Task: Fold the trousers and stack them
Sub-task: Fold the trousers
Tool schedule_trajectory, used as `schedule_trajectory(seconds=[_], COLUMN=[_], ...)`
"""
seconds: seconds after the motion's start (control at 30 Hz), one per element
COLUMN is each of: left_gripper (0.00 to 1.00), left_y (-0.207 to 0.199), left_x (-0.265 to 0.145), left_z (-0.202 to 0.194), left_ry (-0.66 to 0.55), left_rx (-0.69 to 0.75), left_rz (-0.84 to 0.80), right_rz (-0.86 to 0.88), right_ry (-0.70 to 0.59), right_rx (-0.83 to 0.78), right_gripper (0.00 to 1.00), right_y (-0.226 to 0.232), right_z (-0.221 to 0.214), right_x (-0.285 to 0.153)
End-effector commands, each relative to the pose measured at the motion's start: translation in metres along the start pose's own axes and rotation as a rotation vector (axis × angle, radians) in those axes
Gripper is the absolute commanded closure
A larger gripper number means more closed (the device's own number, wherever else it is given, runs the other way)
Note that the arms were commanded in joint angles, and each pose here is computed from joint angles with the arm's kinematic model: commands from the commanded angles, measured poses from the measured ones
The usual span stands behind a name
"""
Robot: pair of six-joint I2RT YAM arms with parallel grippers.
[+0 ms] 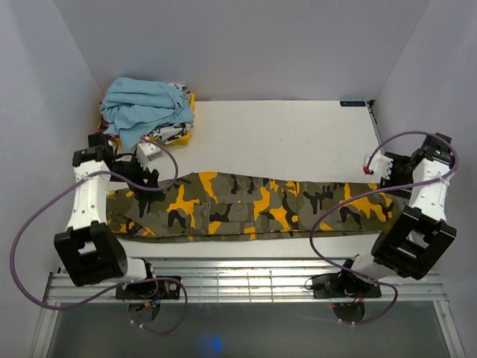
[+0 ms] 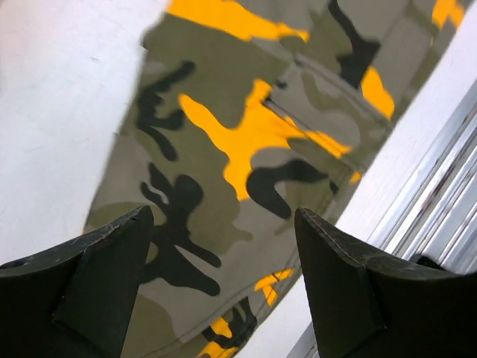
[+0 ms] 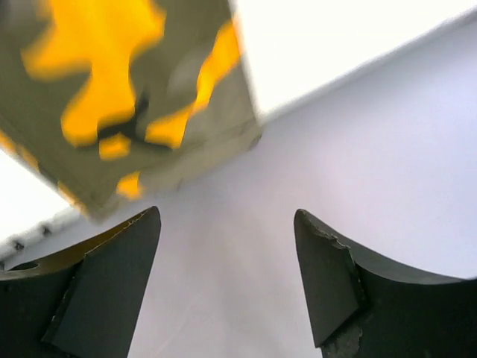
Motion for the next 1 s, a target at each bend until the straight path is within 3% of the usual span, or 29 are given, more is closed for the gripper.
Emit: schedule_trajectory(seconds=[0.0,0.17,0.2,0.33,0.4,0.53,0.6,0.73,0.8,0.9,0.97], left_gripper=[0.12,0.12,0.14,0.19,0.18,0.14,0.14,0.15,0.17,0.23,0.28], left_y=[0.022,0.084,0.093,0.104,0.092,0.066,0.044,-0.002,-0.019,-0.045,-0.065], left_x=[0.003,0.017,0.031,0.047,0.053,0.055,0.056,0.069,0.071,0.075,0.085], left_z=[0.023,0.039,0.028,0.016,0.004,0.004,0.002,0.016,0.019,0.036,0.026], left_ry=[-0.126,-0.191,-0.162,-0.154,-0.139,-0.131,-0.110,-0.100,-0.081,-0.106,-0.074], left_rx=[-0.271,-0.305,-0.337,-0.284,-0.276,-0.202,-0.172,-0.014,0.082,0.284,0.354], left_rz=[-0.043,-0.047,-0.069,-0.062,-0.065,-0.045,-0.055,-0.072,0.003,0.057,0.023], right_rz=[0.226,0.329,0.336,0.433,0.508,0.629,0.733,0.830,0.908,1.010,1.033], right_ry=[-0.229,-0.395,-0.420,-0.560,-0.606,-0.742,-0.744,-0.763,-0.743,-0.737,-0.743], right_rx=[0.148,0.266,0.362,0.554,0.683,0.794,0.796,0.753,0.762,0.776,0.777], right_gripper=[0.23,0.29,0.29,0.31,0.30,0.27,0.26,0.25,0.24,0.21,0.20], right_y=[0.030,0.024,0.019,0.003,-0.003,-0.013,-0.001,0.015,0.032,0.043,0.046], right_z=[0.082,0.189,0.206,0.281,0.315,0.374,0.400,0.448,0.465,0.484,0.494], right_x=[-0.004,0.016,0.019,0.037,0.041,0.046,0.058,0.065,0.078,0.087,0.088])
Point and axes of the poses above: each gripper's point midway between its finger pads, its own x axis out along the fingers, its own y axis along the line the jaws close on, z = x × y, the point moved 4 cm from there along -x, back along the fingers, and after that the axes turned 10 degrees about x, right-handed, at the moved point
